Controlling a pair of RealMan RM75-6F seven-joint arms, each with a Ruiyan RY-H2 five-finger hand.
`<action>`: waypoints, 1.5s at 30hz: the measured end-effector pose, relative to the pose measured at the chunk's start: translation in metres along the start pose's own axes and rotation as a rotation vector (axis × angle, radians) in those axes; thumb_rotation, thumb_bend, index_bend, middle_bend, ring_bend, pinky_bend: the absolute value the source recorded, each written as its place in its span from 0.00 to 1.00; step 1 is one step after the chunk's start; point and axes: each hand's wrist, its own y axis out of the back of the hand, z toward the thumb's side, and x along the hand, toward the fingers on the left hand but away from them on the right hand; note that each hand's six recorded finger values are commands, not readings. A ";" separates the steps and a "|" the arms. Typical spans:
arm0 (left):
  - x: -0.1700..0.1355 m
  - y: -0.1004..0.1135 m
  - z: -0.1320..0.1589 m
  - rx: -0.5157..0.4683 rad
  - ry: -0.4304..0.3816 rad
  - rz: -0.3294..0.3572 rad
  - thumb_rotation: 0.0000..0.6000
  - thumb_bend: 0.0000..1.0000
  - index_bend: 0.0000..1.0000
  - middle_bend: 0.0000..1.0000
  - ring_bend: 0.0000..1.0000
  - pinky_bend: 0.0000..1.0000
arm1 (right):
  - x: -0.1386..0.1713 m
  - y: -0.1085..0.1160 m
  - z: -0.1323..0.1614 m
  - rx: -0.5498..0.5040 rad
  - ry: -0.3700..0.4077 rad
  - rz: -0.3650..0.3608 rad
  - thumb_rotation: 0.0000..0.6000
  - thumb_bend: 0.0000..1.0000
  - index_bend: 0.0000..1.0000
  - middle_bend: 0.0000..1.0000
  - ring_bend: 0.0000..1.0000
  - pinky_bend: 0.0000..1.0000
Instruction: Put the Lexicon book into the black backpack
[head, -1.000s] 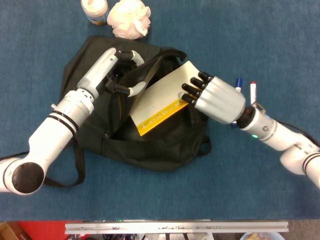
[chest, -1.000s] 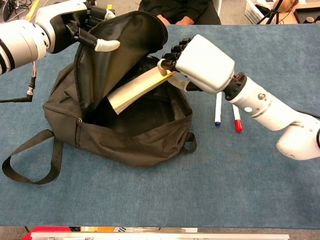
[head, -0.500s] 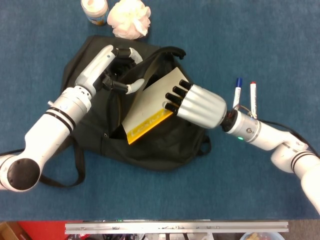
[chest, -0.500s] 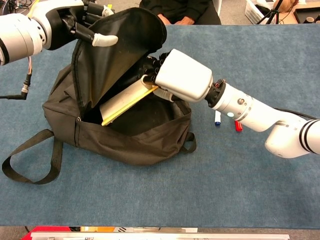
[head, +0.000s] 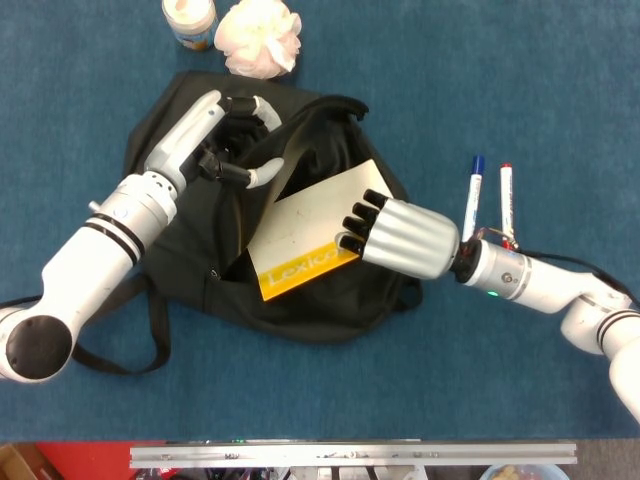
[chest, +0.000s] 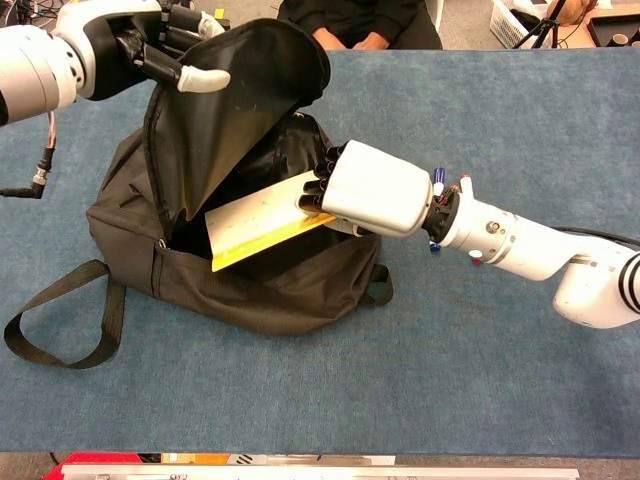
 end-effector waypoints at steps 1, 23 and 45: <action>0.000 0.000 0.000 0.000 0.001 0.000 1.00 0.33 0.52 0.59 0.59 0.81 | 0.000 -0.001 0.001 0.001 0.004 0.003 1.00 0.34 0.94 0.81 0.63 0.66; -0.007 0.003 0.002 -0.017 0.009 -0.011 1.00 0.33 0.52 0.59 0.59 0.81 | -0.033 -0.008 0.006 0.026 -0.037 0.016 1.00 0.33 0.95 0.81 0.64 0.66; -0.010 0.006 0.000 -0.041 0.026 -0.011 1.00 0.33 0.51 0.59 0.59 0.81 | -0.056 -0.013 0.023 0.001 -0.037 0.022 1.00 0.32 0.95 0.81 0.64 0.66</action>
